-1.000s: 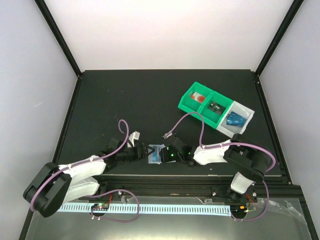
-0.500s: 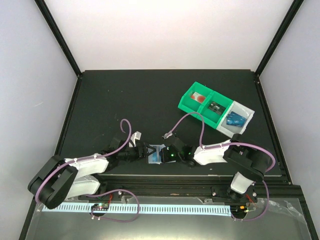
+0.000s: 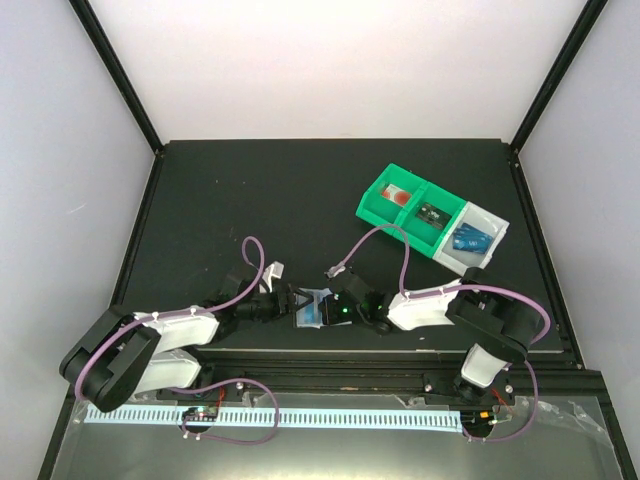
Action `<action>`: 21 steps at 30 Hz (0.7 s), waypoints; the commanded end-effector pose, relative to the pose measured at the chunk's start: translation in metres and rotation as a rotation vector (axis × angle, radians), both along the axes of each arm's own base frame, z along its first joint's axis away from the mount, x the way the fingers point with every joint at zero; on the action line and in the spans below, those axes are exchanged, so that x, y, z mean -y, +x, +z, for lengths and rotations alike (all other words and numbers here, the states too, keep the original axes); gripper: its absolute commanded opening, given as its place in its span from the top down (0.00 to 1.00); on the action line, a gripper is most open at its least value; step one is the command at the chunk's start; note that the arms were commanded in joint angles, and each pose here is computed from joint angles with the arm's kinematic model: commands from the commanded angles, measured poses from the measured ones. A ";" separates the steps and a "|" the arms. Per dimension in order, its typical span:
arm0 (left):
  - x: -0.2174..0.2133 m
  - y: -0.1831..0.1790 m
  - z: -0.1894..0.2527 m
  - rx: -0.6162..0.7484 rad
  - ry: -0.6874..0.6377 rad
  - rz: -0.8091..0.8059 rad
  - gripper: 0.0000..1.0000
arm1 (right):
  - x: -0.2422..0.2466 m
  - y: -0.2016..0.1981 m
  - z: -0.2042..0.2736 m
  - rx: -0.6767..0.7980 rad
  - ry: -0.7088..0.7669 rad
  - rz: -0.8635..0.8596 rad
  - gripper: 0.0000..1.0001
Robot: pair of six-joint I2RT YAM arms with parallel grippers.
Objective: Take the credit cards out of the card holder
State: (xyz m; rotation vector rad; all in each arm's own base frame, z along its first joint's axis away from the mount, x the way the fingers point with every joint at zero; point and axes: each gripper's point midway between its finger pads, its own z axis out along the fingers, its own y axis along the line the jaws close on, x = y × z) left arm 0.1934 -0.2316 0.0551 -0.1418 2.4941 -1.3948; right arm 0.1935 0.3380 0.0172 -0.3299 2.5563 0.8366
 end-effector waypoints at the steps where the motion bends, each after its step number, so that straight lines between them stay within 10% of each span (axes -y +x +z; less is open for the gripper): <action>1: 0.011 0.002 0.017 0.037 -0.061 -0.032 0.29 | 0.018 -0.008 -0.030 -0.051 -0.082 -0.015 0.99; 21: 0.044 -0.003 0.043 0.062 -0.132 -0.096 0.29 | 0.008 -0.003 0.012 0.040 0.077 -0.004 0.90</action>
